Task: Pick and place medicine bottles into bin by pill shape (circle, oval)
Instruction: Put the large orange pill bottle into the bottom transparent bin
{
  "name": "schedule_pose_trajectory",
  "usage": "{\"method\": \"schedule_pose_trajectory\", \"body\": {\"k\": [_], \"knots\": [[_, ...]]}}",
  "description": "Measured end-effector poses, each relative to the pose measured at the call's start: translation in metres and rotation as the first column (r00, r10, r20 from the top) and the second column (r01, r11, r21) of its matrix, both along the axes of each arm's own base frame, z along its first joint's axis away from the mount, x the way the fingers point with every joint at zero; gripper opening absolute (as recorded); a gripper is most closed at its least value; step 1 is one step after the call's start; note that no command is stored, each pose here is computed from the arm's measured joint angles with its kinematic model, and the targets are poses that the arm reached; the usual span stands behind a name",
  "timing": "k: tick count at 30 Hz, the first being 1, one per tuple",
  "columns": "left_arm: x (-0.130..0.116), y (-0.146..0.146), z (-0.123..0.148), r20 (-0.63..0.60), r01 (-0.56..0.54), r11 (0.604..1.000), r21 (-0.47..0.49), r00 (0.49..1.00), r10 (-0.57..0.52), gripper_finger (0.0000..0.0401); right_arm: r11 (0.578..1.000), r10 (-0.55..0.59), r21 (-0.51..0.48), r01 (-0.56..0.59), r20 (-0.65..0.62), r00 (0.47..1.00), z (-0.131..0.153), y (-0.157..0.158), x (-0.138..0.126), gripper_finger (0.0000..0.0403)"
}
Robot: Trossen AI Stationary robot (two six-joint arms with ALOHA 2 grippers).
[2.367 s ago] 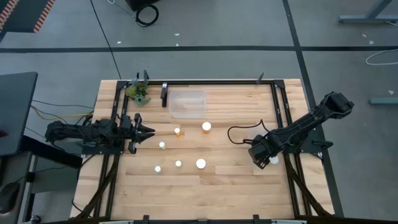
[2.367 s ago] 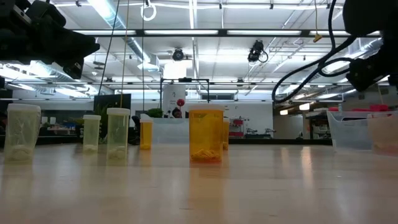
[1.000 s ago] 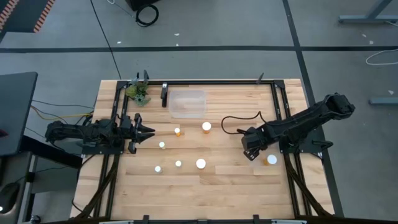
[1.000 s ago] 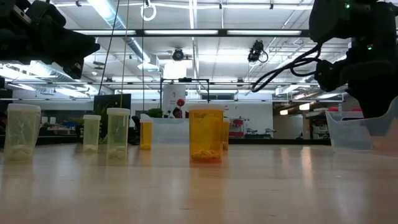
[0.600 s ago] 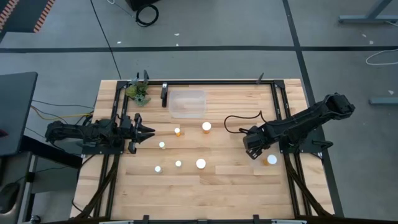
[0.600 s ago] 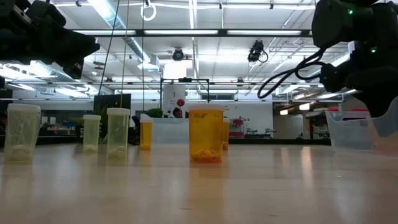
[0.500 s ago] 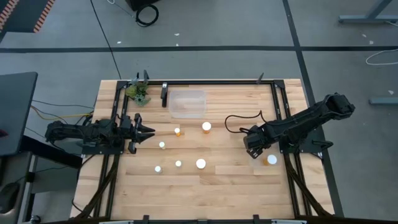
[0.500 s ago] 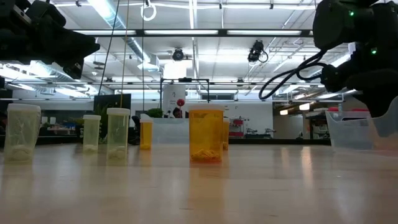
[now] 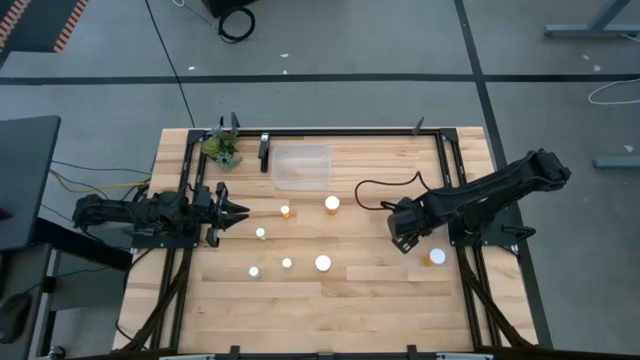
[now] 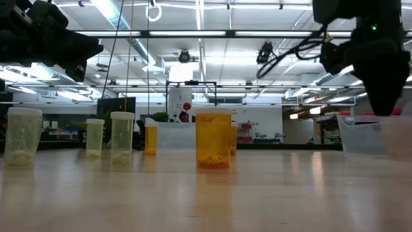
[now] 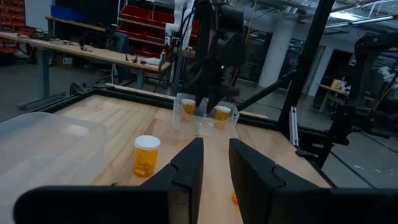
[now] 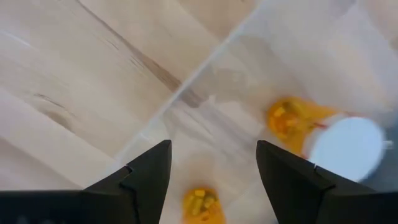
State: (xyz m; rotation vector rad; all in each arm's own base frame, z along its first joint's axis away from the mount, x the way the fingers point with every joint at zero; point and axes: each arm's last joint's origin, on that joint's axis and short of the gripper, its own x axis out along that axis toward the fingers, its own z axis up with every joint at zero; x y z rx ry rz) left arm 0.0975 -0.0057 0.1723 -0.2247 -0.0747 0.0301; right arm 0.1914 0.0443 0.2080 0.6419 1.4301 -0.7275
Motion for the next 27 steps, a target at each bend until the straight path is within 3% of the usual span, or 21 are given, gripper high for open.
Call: {"method": "schedule_pose_trajectory", "body": {"k": [6,12,27], "knots": [[0.000,0.000,0.000,0.000,0.000,1.000,0.000,1.000,0.000,0.0091,0.998,0.047,-0.046,-0.044,0.053,0.998,0.018,0.002,0.018,0.0241],[0.000,0.000,0.000,0.000,0.000,1.000,0.000,1.000,0.000,0.0083,0.980,0.178,-0.089,-0.177,-0.002,0.984,0.015,0.003,0.062,0.0241],[0.000,0.000,0.000,-0.001,0.000,1.000,0.000,1.000,0.000,0.0084,0.875,0.458,-0.204,-0.439,0.055,0.887,0.028,-0.032,0.173,0.0241]]}}
